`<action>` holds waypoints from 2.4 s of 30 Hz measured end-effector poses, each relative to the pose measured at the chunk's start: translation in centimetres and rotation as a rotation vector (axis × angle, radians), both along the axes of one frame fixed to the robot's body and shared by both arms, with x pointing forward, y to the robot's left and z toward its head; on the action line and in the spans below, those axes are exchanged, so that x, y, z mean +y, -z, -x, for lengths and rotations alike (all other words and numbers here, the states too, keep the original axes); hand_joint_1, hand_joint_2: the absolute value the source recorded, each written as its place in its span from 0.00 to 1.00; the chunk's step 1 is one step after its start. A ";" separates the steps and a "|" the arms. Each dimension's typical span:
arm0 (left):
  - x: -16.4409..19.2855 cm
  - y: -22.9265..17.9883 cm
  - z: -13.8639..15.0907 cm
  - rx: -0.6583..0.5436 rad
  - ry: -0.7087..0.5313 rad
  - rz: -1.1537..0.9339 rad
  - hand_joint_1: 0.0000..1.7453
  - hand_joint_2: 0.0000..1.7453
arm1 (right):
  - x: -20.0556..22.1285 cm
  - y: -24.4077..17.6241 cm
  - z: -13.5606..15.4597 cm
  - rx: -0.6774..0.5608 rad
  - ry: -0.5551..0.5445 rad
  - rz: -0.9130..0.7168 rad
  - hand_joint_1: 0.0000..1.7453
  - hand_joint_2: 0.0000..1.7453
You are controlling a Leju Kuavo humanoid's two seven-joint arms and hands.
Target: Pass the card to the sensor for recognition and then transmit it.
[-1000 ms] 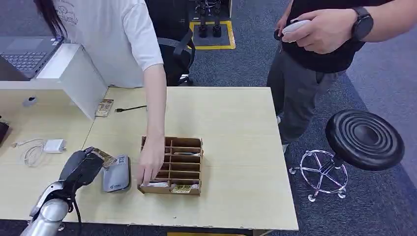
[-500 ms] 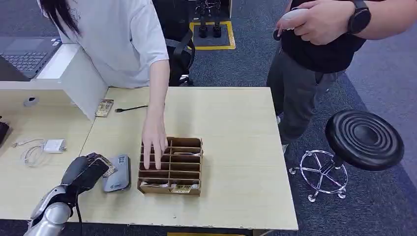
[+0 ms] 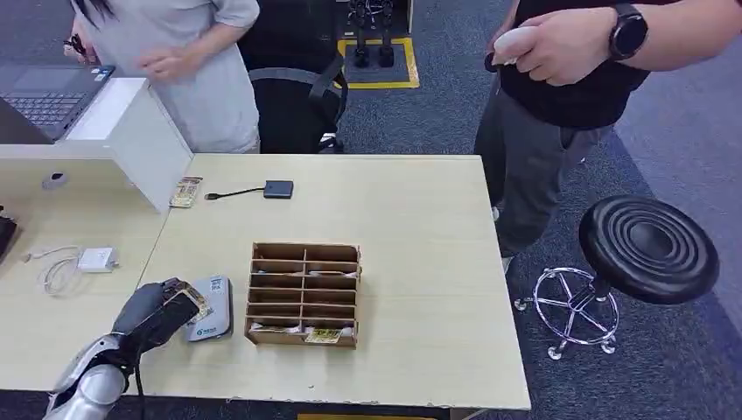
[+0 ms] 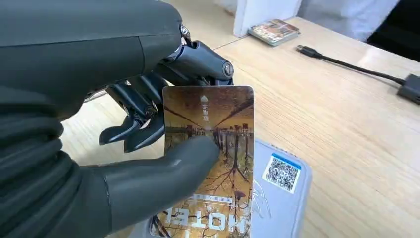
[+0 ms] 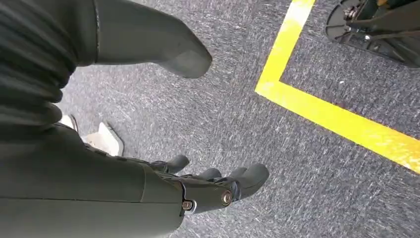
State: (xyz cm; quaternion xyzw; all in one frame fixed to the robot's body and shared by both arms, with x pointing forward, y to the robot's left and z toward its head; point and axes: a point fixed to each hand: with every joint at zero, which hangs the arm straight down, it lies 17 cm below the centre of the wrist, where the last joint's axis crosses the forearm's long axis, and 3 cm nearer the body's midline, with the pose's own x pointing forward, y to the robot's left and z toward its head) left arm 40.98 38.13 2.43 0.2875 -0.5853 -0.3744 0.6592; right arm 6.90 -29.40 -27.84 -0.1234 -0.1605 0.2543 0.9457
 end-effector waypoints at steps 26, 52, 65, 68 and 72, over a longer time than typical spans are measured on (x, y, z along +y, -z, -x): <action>-1.7 -16.3 -5.0 -0.588 -0.086 0.197 1.00 1.00 | 0.3 -0.1 -0.7 -0.011 -0.043 0.003 0.00 1.00; 0.2 -24.9 -6.3 -0.934 -0.189 -0.067 0.00 1.00 | 1.5 -0.2 -1.3 -0.016 -0.085 -0.013 0.00 1.00; -0.5 -21.9 -7.7 -0.692 -0.005 0.122 0.00 1.00 | 1.6 -0.2 -1.3 -0.019 -0.073 -0.019 0.00 1.00; -1.7 -20.5 -6.2 -0.602 0.136 0.113 0.00 1.00 | 1.6 -0.2 -1.1 -0.017 -0.066 -0.021 0.00 1.00; -3.3 -19.3 -3.2 -0.526 0.281 0.061 0.00 1.00 | 1.5 -0.2 -1.2 -0.021 -0.061 -0.024 0.00 1.00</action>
